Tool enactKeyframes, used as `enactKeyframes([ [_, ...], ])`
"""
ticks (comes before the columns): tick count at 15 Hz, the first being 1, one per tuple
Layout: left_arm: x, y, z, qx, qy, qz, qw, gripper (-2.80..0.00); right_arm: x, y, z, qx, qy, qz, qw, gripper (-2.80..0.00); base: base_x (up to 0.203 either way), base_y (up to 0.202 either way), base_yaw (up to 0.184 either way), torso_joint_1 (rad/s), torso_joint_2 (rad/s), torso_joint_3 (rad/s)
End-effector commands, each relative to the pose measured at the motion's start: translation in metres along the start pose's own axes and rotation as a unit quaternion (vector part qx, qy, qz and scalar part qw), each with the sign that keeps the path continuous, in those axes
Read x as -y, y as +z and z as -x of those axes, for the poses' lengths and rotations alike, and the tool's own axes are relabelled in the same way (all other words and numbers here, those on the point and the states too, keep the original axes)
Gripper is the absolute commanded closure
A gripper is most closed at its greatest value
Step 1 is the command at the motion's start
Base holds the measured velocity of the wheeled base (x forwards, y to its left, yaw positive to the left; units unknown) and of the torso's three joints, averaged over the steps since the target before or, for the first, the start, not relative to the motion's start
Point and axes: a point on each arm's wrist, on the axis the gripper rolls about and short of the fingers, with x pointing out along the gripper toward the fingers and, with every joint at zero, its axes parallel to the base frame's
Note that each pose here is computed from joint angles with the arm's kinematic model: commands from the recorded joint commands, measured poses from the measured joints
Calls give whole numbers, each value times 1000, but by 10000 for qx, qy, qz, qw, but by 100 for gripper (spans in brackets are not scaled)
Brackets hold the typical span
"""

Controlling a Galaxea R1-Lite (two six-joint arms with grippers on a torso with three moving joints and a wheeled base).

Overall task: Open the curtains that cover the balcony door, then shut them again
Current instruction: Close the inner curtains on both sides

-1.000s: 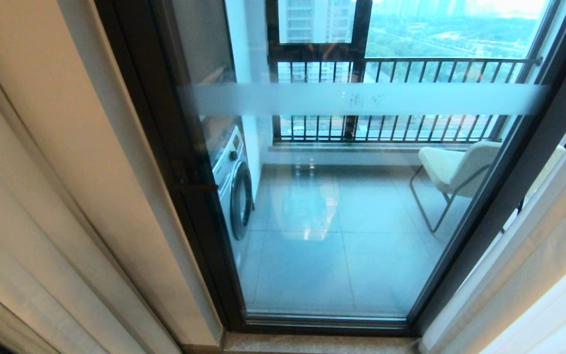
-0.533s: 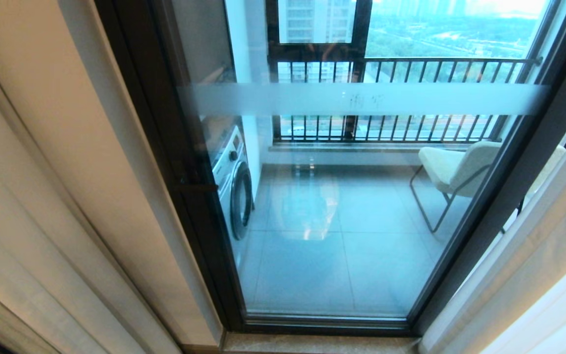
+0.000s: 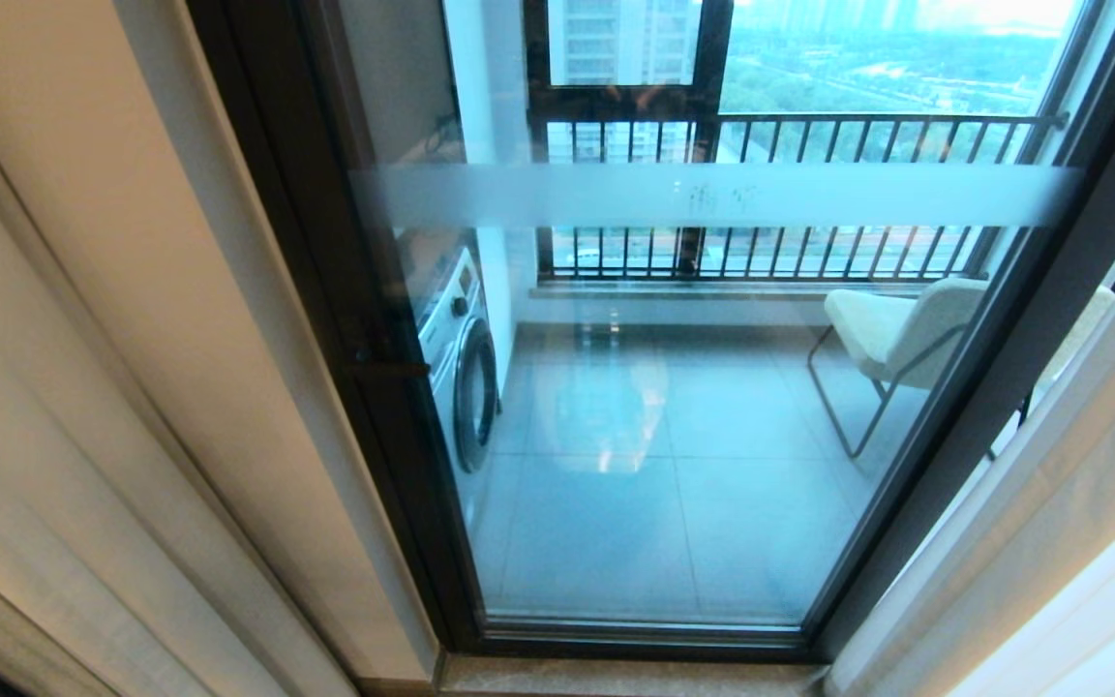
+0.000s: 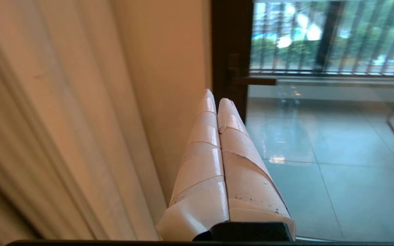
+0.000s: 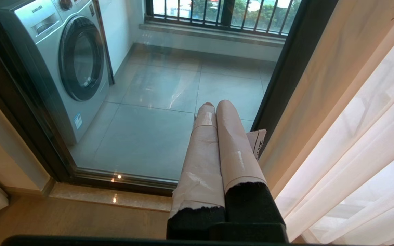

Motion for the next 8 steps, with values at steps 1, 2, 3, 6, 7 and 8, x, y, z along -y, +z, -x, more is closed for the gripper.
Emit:
enactKeyframes([
  [1,2,33,-34,-600,448,135,9971,0,0,0,0,-8,3,4,10000,0,0,0,0,0,0,0],
  [2,1,47,-48,-731,776,291,9939,0,0,0,0,0,2,4,10000,0,0,0,0,0,0,0],
  [3,-1,58,-65,-873,1231,460,9875,0,0,0,0,-8,3,4,10000,0,0,0,0,0,0,0],
  [6,-21,73,-112,-1010,2508,781,9596,0,0,0,0,-8,3,4,10000,0,0,0,0,0,0,0],
  [7,-32,76,-126,-989,2923,824,9476,0,0,0,0,0,2,4,10000,0,0,0,0,0,0,0],
  [8,-46,78,-139,-989,3309,855,9346,0,0,0,0,-8,3,4,10000,0,0,0,0,0,0,0],
])
